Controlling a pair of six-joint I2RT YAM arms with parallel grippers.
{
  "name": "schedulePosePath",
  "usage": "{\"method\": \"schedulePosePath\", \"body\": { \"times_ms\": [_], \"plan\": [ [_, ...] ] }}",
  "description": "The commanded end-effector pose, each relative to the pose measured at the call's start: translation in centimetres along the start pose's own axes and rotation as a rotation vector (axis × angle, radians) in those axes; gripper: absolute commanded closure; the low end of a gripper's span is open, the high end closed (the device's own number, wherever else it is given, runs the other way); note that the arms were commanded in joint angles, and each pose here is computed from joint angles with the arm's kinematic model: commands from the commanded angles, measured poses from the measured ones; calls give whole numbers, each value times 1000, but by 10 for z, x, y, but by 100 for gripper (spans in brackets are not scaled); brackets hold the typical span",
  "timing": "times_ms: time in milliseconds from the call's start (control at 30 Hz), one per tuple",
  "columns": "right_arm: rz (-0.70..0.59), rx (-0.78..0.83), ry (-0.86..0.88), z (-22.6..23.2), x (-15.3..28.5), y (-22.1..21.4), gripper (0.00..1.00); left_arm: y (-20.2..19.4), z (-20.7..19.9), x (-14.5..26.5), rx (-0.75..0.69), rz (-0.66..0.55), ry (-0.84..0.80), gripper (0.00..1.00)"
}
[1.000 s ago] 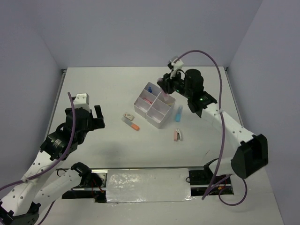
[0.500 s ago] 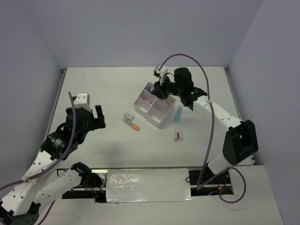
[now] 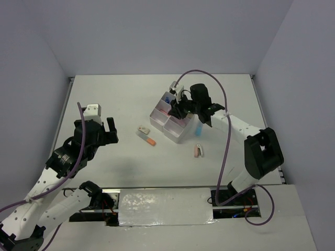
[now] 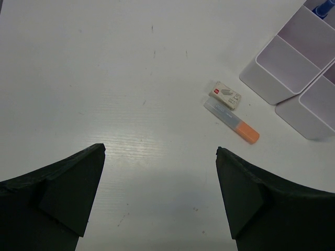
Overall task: Sort the stationery into containers
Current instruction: Place the stationery in the storage box, then pick up the stationery from the center of the board.
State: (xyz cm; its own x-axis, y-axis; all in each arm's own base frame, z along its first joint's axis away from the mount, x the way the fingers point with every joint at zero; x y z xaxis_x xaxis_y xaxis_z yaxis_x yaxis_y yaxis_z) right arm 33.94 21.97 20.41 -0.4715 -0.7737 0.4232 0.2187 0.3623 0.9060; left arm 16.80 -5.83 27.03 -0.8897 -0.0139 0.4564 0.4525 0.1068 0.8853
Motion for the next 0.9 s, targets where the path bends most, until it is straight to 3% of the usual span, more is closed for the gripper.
{"method": "schedulePosePath", "body": {
  "times_ms": [0,267,300,567,600,633,767,867],
  "plan": [
    [-59,33,-12,0,-4,10,83,5,-2,-1,-6,-32,-17,1],
    [-96,33,-49,3,12,20,60,5,-2,-1,-10,-32,-25,1],
    [-99,31,-53,4,14,22,51,5,-2,-1,-10,-31,-27,1],
    [-146,13,-107,7,34,38,47,5,-3,-2,-14,-28,-32,1],
    [-187,-13,-160,8,47,49,14,5,-3,-2,-14,-28,-30,1],
    [-210,-34,-201,8,55,52,1,5,-3,-2,-12,-29,-29,1],
    [-309,-266,-502,5,110,66,0,5,-3,-2,-13,-27,-23,1],
    [-249,-655,-863,-9,140,25,0,5,-2,-1,-10,-29,-24,1]
  ]
}}
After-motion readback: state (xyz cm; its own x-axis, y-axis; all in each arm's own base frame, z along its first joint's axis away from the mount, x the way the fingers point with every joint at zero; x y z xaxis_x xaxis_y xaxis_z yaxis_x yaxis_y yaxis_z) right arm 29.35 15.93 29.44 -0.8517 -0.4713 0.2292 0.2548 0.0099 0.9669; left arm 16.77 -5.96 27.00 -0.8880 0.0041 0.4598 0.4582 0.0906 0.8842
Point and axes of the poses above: each gripper's point midway between its finger pads, its own x axis back along the fingers, its own z axis along the line the jaws close on, y = z × x, the point moved 7 cm from there along x, back along the fingers, and after that the axes turned 1 degree about -x, right-handed, at the moved point
